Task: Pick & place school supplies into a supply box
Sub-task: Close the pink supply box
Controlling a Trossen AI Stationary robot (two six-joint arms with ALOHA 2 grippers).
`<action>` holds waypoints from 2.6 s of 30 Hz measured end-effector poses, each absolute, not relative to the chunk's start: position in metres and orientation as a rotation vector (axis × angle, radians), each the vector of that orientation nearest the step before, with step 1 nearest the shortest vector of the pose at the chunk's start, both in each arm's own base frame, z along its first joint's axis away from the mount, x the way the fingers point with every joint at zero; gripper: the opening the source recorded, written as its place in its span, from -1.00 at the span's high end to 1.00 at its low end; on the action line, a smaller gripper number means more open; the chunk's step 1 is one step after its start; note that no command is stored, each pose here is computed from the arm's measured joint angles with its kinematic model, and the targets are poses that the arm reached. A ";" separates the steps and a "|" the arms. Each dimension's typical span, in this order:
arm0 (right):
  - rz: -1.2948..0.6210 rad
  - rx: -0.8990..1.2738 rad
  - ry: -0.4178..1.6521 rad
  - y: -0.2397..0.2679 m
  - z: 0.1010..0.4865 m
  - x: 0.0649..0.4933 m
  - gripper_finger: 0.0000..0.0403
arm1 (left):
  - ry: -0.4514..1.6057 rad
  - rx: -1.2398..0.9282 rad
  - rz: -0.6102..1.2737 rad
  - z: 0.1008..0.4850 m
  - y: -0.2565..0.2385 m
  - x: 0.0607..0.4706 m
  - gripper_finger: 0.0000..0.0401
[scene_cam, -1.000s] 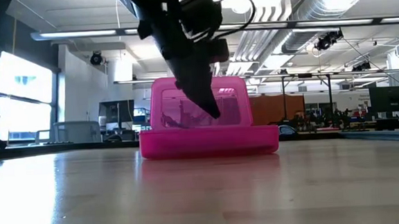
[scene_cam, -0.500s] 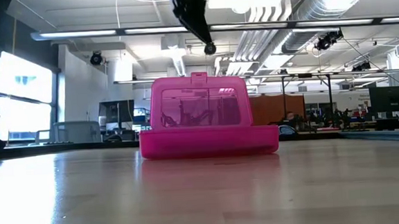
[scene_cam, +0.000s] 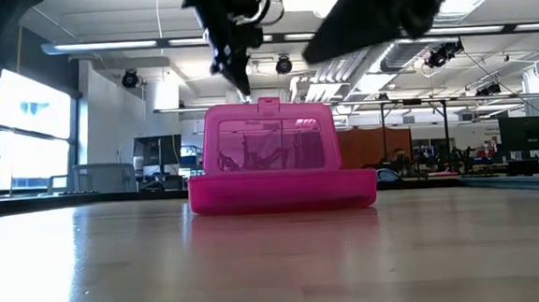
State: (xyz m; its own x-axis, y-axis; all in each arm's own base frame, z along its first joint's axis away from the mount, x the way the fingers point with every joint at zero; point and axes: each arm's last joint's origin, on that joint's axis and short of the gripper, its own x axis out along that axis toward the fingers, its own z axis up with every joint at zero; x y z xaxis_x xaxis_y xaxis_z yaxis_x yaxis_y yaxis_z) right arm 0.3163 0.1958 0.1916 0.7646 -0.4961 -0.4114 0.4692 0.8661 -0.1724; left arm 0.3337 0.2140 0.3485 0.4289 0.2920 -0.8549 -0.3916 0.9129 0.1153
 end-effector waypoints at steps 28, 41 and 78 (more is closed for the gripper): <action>-0.368 0.241 0.517 0.110 0.095 0.286 1.00 | 1.047 -0.274 0.131 0.246 0.193 0.349 0.95; -0.378 0.240 0.517 0.105 0.095 0.288 1.00 | 1.098 -0.091 0.115 0.251 0.136 0.372 0.95; -0.096 0.221 0.314 0.146 0.119 0.287 1.00 | 1.090 0.040 0.015 0.219 -0.022 0.374 0.95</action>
State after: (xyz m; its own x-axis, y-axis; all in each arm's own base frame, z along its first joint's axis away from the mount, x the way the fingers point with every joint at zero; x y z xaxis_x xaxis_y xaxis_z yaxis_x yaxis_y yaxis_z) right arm 0.2869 0.1464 0.1194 0.9468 -0.0596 -0.3163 0.1280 0.9714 0.2001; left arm 0.3742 -0.0219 0.2192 0.4621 0.0321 -0.8862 0.0074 0.9992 0.0400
